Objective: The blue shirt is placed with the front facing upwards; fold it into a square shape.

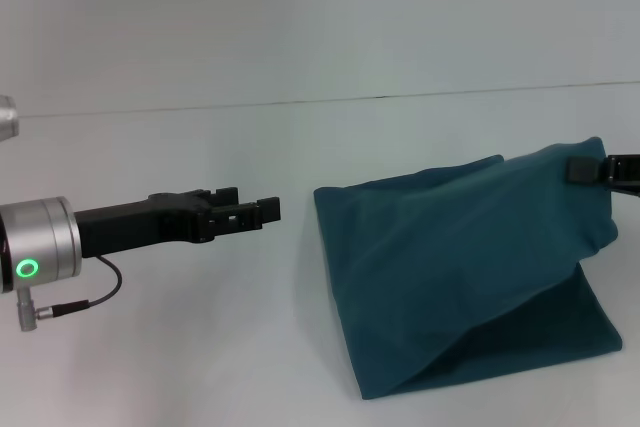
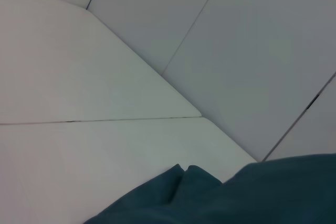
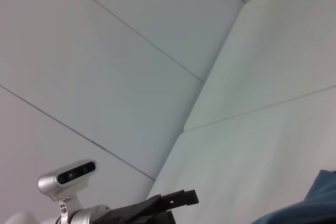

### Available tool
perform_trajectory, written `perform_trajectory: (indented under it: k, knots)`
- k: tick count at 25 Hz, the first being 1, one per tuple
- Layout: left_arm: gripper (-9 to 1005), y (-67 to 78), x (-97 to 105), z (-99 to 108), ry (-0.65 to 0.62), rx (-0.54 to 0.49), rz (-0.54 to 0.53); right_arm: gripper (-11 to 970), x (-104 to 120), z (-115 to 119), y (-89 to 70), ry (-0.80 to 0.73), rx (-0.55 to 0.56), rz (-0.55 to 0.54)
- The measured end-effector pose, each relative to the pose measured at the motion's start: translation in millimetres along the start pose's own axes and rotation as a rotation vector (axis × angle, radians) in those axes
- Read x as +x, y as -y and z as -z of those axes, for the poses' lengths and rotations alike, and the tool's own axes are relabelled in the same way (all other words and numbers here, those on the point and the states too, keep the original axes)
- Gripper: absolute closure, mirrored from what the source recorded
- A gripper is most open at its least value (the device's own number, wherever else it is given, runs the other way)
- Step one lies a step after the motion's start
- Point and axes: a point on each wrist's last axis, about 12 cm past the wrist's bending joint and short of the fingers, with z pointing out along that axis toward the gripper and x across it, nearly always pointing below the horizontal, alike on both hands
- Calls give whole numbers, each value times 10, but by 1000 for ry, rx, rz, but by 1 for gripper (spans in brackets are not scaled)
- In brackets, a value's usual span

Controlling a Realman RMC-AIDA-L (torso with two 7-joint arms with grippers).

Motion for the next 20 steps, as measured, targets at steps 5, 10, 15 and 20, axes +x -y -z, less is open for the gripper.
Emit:
perform_trajectory:
  k: [5, 10, 15, 20]
  knots:
    - [108, -1, 1, 1, 0, -1, 0, 918, 10, 16, 48, -3, 38, -3]
    - [108, -4, 4, 2, -1, -4, 0, 917, 52, -15, 107, -17, 80, -9]
    - [108, -4, 1, -1, -1, -4, -1, 917, 76, 7, 161, -25, 125, -18]
    - [108, -3, 0, -1, 0, -3, 0, 916, 74, 61, 201, -28, 167, -24]
